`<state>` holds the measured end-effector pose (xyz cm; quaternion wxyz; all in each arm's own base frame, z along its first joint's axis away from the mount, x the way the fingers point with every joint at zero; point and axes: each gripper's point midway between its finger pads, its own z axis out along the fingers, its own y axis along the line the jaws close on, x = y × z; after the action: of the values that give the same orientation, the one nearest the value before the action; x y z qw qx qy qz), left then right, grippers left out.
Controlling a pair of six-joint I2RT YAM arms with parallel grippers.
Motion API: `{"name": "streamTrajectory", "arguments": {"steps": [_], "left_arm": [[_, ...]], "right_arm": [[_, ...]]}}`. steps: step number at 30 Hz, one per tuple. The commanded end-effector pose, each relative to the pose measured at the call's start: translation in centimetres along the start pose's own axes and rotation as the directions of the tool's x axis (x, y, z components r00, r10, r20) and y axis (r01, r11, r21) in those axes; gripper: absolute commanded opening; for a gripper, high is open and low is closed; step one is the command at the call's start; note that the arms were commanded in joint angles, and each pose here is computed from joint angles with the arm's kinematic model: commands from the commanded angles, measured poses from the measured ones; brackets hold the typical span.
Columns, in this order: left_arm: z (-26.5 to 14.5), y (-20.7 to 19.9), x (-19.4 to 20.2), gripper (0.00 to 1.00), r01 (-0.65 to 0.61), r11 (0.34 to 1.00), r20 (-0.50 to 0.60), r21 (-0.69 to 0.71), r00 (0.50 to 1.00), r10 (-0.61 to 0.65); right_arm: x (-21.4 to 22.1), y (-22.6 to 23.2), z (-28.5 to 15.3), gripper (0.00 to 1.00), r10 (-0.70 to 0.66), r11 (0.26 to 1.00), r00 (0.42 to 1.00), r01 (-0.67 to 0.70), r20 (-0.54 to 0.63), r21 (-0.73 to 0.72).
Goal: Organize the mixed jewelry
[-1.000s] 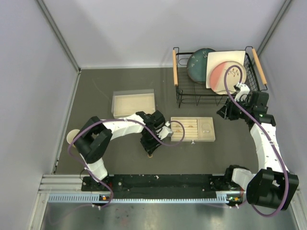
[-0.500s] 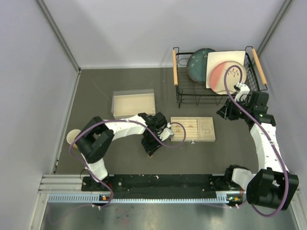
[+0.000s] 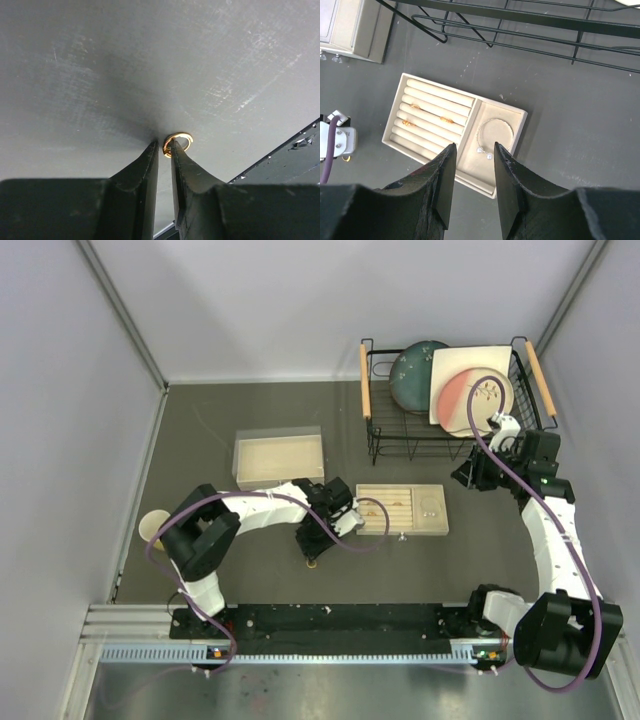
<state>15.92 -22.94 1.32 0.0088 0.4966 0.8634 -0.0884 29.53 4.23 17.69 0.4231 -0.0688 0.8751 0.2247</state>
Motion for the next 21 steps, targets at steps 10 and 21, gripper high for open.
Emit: {"name": "streamTrajectory", "arguments": {"steps": [10, 21], "left_arm": [[0.6, 1.2, -1.7, 0.0, -0.037, 0.997, 0.044, -0.064, 0.998, 0.04], [-8.8, 3.1, -9.7, 0.0, -0.004, 0.989, 0.355, -0.147, 0.933, 0.056]], "right_arm": [[-0.6, 0.0, 0.1, 0.36, -0.013, 1.0, 1.0, 0.014, 0.017, -0.022], [-1.0, 3.2, -0.3, 0.38, 0.007, 0.982, 0.999, 0.0, 0.035, -0.191]]}}
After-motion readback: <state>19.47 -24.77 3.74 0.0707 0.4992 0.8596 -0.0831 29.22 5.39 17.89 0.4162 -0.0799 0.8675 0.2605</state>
